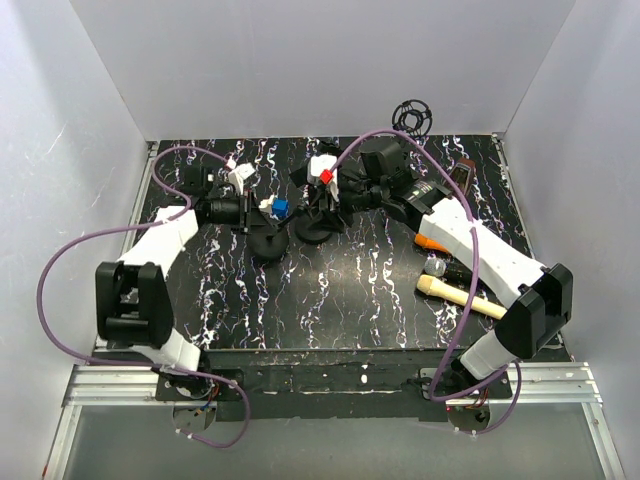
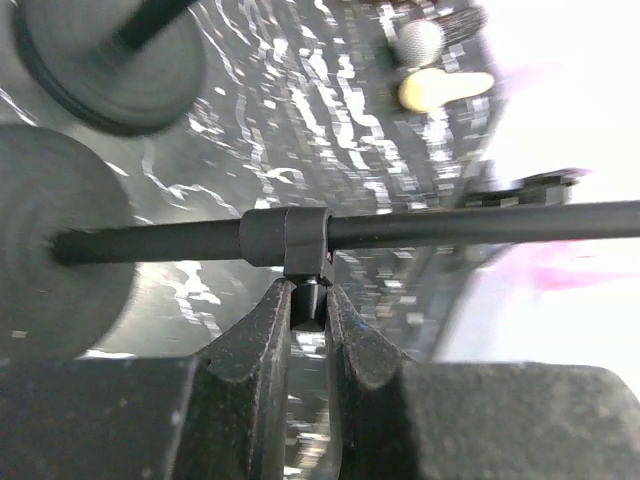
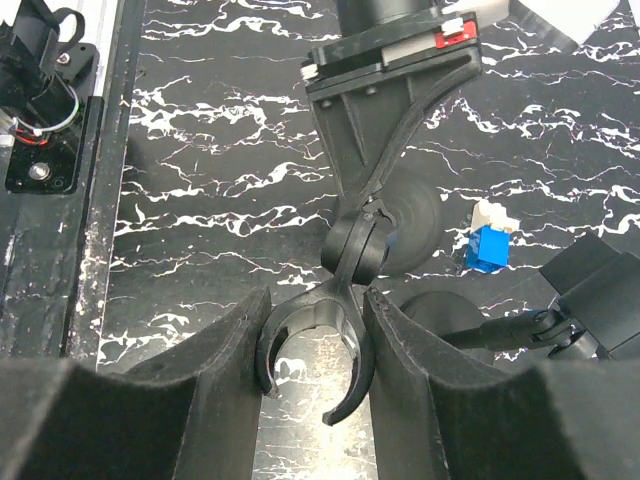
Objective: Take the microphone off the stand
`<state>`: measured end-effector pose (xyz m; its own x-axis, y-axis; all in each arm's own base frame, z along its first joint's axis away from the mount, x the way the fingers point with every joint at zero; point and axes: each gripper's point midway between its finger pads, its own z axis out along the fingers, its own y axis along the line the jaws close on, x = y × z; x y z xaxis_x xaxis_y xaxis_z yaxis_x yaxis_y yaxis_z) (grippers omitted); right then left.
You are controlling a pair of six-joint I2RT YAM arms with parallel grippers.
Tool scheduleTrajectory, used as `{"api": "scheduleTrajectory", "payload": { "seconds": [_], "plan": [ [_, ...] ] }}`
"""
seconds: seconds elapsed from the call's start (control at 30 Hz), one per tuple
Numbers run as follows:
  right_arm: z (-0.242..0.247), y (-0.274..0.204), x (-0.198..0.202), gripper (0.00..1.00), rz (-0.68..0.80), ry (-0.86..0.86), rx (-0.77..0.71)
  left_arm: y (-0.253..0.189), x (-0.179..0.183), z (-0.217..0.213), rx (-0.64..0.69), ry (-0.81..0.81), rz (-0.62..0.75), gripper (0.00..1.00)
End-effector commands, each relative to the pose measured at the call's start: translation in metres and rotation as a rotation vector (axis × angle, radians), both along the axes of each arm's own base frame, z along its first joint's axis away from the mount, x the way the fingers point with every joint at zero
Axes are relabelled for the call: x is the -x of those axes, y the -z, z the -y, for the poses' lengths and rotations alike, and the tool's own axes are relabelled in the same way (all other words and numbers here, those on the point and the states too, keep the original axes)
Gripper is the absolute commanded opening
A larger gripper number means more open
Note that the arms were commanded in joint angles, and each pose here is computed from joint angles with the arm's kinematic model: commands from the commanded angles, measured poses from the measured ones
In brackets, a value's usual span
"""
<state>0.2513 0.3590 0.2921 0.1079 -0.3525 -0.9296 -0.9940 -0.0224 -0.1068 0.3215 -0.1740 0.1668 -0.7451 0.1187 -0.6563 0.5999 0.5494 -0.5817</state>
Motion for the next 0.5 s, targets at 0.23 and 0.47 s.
{"api": "scheduleTrajectory", "payload": {
  "seconds": [0.23,0.47],
  "plan": [
    [-0.005,-0.034,0.025,0.25,-0.019,-0.085,-0.084,-0.008,0.018,0.014,0.528,-0.152,-1.017,0.24],
    [-0.005,-0.036,0.026,0.25,-0.028,-0.075,-0.091,-0.020,-0.010,-0.028,0.391,-0.249,-0.665,0.59]
  ]
}}
